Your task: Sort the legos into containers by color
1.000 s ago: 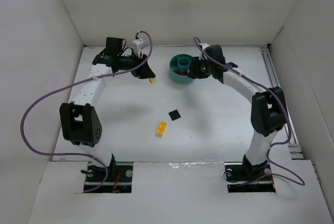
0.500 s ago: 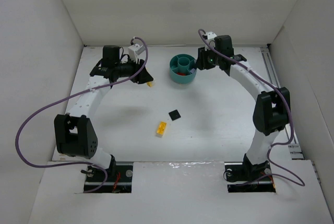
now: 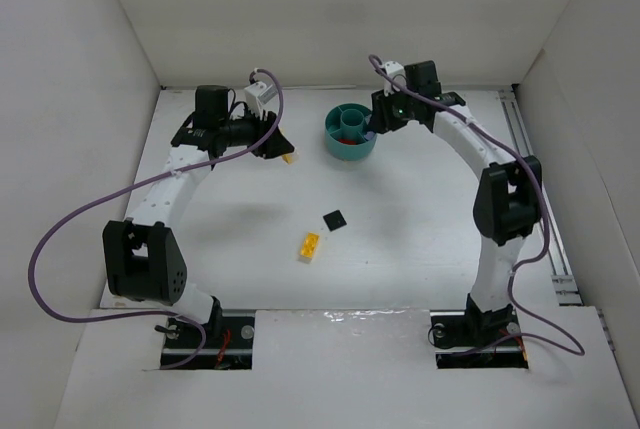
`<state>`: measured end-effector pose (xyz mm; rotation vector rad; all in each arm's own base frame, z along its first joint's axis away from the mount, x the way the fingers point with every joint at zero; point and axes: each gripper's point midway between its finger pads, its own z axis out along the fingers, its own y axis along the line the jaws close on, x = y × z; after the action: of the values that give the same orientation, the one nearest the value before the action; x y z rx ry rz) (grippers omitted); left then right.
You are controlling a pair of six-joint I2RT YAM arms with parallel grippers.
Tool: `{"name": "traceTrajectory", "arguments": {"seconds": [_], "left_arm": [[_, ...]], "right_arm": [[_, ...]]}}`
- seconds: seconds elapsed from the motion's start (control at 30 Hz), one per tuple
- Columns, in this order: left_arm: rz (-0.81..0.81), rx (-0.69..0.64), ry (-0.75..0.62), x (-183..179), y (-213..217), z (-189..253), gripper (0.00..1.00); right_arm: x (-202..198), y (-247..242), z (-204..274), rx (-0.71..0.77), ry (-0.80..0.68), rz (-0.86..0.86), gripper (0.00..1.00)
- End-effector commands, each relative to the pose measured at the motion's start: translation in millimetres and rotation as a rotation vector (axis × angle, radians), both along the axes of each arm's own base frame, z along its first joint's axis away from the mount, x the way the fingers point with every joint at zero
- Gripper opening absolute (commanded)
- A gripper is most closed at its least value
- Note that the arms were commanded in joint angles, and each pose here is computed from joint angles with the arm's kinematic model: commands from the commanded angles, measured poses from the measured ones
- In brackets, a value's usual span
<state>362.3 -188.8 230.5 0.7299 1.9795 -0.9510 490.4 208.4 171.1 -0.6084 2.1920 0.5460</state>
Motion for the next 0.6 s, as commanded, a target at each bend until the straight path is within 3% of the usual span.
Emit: {"name": "traceTrajectory", "arguments": {"seconds": [0.0,0.3,0.57], "left_arm": [[-0.019,-0.029,-0.079,-5,-3,24,0.0],[-0.019,-0.027,-0.07,-3,-3,21,0.0],[-0.019,-0.027,-0.068,-1,-4,20,0.0]], "right_arm": [[3,12,12,-0.001,-0.037,0.058,0.11],[14,16,-4,-0.03,-0.025,0.053,0.23],[22,20,-7,-0.04,-0.036,0.047,0.44]]}}
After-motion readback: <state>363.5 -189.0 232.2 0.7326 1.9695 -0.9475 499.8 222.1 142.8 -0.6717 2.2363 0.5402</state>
